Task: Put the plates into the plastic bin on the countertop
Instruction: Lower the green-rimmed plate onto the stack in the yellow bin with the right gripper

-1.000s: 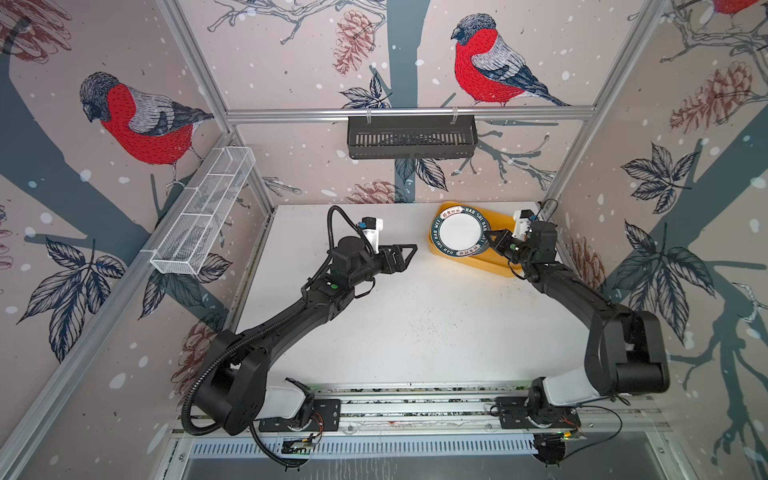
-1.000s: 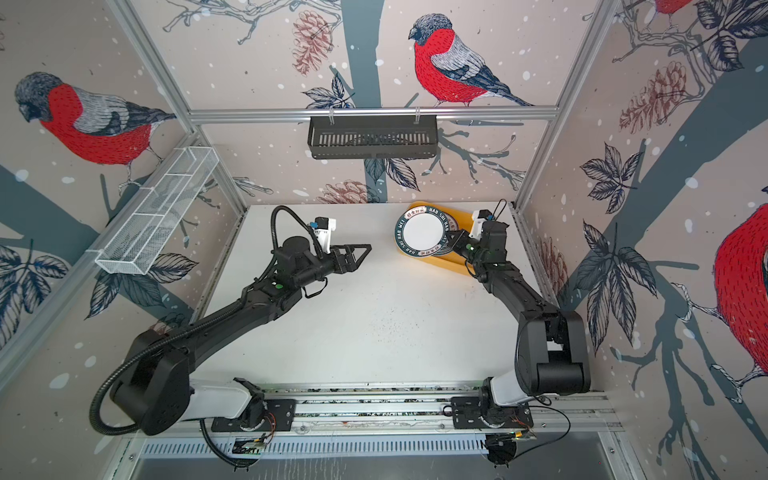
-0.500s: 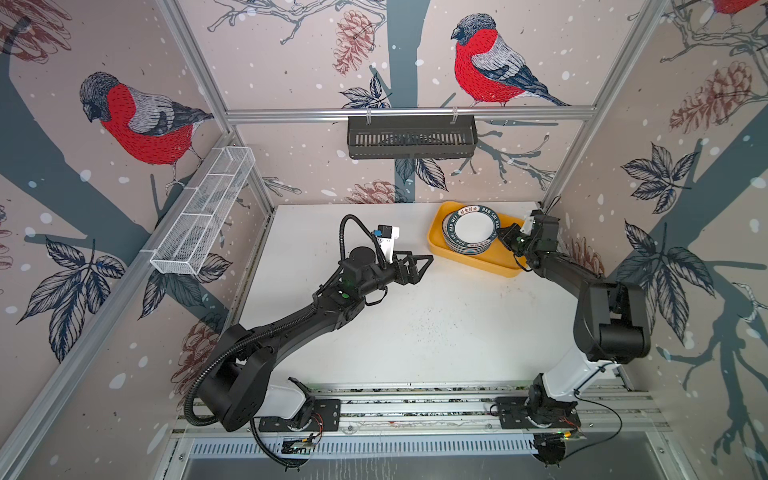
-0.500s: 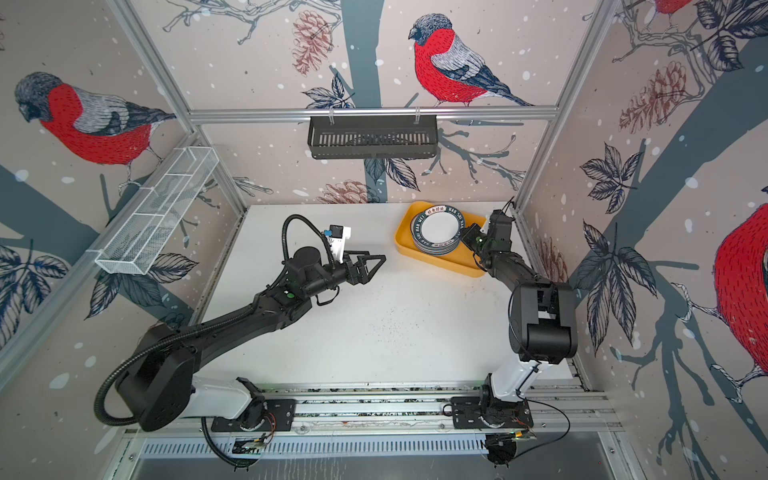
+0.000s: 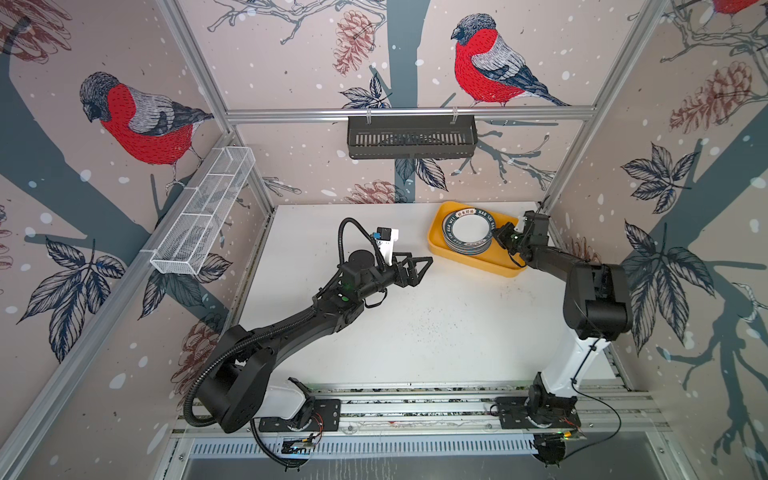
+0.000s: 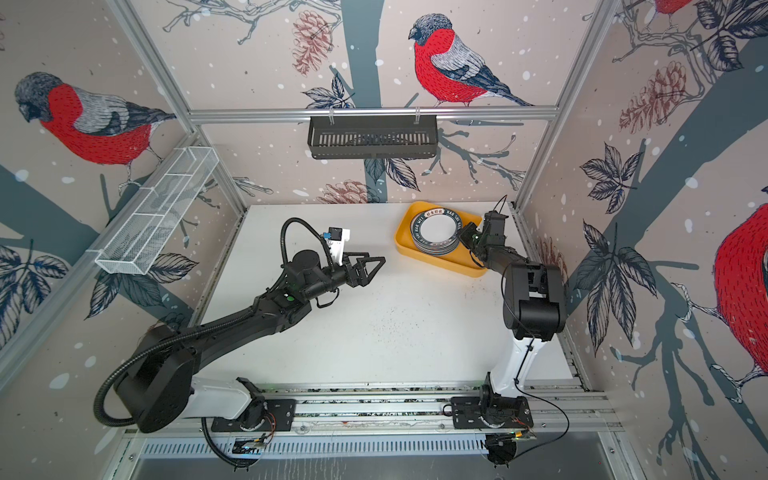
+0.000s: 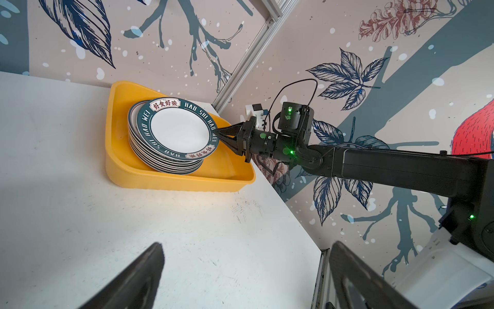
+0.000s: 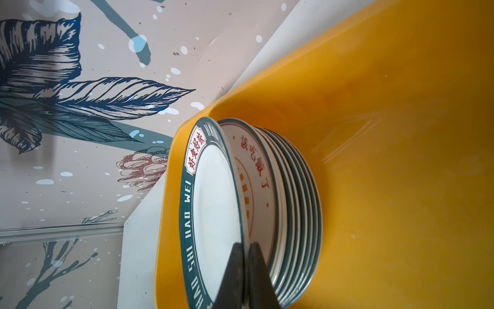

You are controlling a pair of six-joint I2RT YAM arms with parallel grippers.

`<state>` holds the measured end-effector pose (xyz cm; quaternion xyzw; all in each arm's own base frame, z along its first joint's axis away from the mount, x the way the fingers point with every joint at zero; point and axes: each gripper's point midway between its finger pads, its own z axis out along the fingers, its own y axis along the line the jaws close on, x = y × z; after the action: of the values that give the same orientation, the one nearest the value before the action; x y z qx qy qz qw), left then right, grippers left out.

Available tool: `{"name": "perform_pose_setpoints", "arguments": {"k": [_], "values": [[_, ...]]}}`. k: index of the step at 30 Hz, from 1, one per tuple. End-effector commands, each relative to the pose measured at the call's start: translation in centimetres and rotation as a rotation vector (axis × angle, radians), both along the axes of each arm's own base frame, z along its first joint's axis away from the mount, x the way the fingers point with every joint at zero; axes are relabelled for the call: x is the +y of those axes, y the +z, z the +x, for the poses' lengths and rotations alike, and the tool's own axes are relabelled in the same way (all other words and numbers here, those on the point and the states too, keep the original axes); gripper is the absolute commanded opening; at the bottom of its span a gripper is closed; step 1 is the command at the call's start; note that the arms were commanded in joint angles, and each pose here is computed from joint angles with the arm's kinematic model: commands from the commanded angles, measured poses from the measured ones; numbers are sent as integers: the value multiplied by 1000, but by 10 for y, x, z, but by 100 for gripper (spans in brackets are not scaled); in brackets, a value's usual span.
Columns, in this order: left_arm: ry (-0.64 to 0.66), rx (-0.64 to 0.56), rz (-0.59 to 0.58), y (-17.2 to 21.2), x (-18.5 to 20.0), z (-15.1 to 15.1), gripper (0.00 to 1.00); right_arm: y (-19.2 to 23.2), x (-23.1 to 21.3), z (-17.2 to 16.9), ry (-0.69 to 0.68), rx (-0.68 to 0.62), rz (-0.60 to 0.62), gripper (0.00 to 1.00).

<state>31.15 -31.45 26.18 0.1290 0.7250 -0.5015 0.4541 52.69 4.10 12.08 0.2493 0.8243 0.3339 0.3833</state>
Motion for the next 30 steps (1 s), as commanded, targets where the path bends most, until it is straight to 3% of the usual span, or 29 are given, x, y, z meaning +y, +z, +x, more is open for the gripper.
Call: {"name": "perform_pose_setpoints", "arguments": {"k": [1, 11, 14, 24, 30], "values": [[15, -66, -32, 16, 0, 3, 96, 8, 3, 8, 6, -35, 16, 1], [18, -69, -26, 16, -3, 8, 96, -9, 14, 16, 31, 7, 16, 1], [18, -67, -27, 16, -2, 7, 96, -12, 15, 16, 32, 13, 18, 7], [25, -69, -19, 15, -1, 8, 96, -13, 11, 16, 14, 24, 3, 12], [28, -67, -15, 14, -1, 8, 96, -12, 8, 15, 7, 27, -10, 23]]}}
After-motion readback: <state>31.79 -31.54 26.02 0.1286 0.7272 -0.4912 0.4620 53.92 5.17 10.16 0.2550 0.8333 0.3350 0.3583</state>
